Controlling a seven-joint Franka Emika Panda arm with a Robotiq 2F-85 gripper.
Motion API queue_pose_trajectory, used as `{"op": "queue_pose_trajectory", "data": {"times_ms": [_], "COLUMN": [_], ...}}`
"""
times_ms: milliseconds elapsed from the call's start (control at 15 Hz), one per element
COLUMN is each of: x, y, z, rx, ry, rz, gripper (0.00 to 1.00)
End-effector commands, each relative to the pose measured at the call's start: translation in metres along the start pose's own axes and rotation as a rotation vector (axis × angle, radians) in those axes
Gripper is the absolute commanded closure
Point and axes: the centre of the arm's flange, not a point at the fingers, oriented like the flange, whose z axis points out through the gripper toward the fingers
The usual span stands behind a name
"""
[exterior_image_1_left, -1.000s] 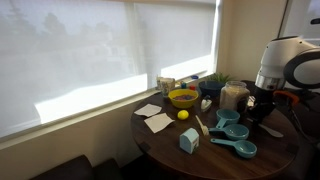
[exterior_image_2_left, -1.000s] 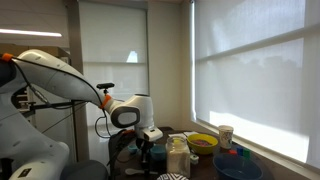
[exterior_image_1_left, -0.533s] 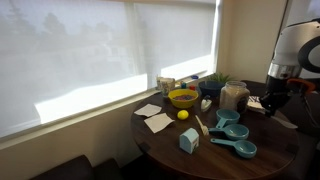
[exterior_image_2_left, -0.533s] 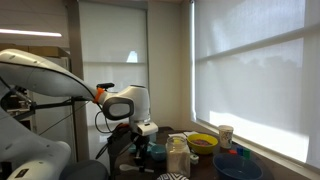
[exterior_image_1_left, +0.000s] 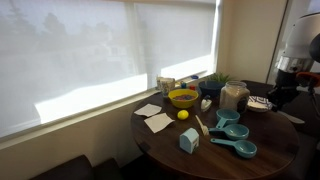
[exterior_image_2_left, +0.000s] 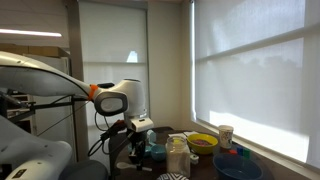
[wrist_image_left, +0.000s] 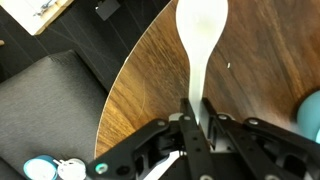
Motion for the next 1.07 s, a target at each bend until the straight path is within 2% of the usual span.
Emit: {"op": "queue_pose_trajectory", "data": {"times_ms": [0, 267, 533, 600, 667, 1000], "x": [0.007, 0.031, 0.058, 0.062, 0.048, 0.054], "y": [0.005, 0.024, 0.031, 0.029, 0.033, 0.033], "z": [-0.015, -0.061, -0.102, -0.107, -0.097, -0.106], "rx": [0.008, 0.016, 0.086, 0.111, 0.084, 0.096], "ry": [0.036, 0.141, 0.259, 0.268, 0.242, 0.263], "rz": [0.018, 0.08, 0.122, 0.126, 0.114, 0.119], "gripper": [0.97, 0.97, 0.97, 0.97, 0.87, 0.87]}}
